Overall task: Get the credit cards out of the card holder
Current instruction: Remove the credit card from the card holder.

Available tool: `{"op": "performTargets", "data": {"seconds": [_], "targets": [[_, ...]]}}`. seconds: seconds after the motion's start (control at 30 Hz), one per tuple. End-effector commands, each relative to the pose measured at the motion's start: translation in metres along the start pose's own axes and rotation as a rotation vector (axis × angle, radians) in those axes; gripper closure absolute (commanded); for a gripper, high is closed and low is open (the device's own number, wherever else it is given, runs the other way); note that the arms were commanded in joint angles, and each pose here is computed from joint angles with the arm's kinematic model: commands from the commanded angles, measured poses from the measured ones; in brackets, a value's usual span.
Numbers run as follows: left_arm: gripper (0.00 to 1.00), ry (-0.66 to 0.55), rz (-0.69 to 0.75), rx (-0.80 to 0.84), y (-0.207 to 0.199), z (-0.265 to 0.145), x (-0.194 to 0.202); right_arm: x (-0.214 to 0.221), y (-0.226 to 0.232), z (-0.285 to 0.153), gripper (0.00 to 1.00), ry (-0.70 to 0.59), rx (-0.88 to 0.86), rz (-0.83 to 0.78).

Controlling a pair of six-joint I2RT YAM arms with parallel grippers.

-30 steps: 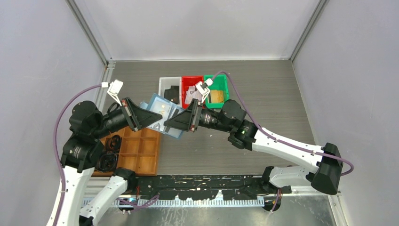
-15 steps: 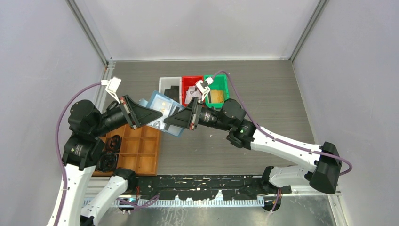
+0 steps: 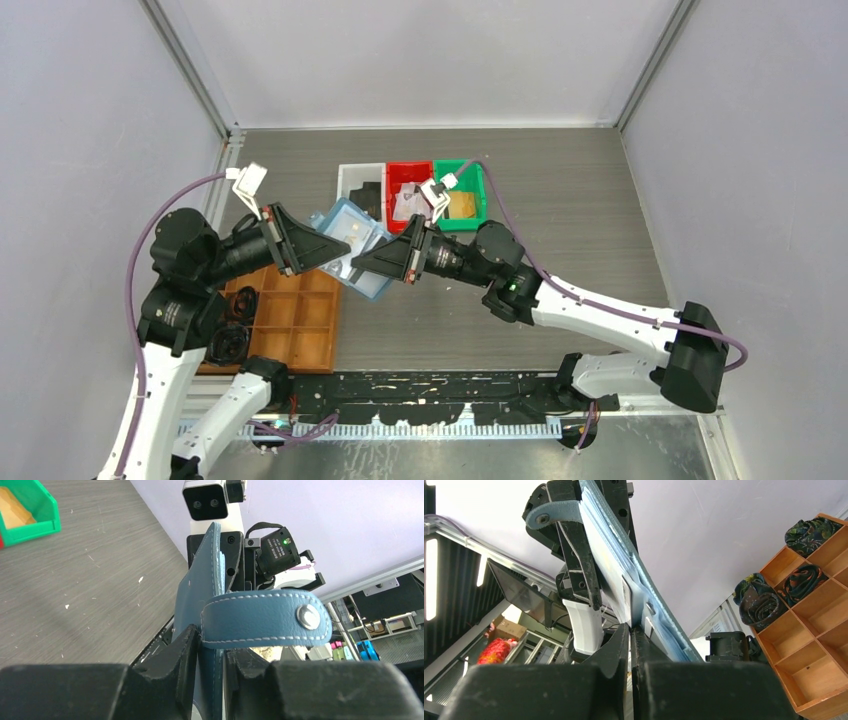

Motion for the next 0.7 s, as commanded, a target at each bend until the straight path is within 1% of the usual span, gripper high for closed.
{"op": "performTargets", "data": {"seconds": [0.0,0.1,0.37,0.53,0.57,0.63,0.67], "targets": [[0.78,0.057,0.018,0.093,-0.016,-0.004,0.001,-0.008,0.011,-0.005,0.98,-0.098,-0.050,-0.036],[0.83,0.037,0.022,0.083,-0.018,-0.005,-0.001,-0.003,0.004,-0.011,0.99,-0.100,-0.029,-0.031],[0.83,0.031,0.018,0.083,-0.020,-0.004,-0.003,0.004,-0.003,-0.023,0.99,-0.107,-0.005,-0.024],[0.88,0.027,0.021,0.082,-0.020,-0.005,-0.003,0.008,-0.005,-0.022,0.99,-0.089,-0.006,-0.019],[0.91,0.025,0.024,0.082,-0.021,-0.005,-0.003,0.008,-0.004,-0.021,0.97,-0.088,-0.013,-0.018],[0.96,0.021,0.026,0.078,-0.020,-0.005,-0.002,0.006,0.000,-0.018,0.80,-0.094,-0.033,-0.014],[0.98,0.020,0.028,0.076,-0.020,-0.006,-0.002,0.004,0.003,-0.017,0.73,-0.102,-0.048,-0.016]]}}
Point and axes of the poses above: each gripper's point midway between its finger pads, its own z axis out along the fingers, its own y axis along the line the jaws close on, x = y × z, the point moved 10 cm from there along -z, back along the fingers, and after that the axes turned 1 degree about -z, right-handed, at the moved point
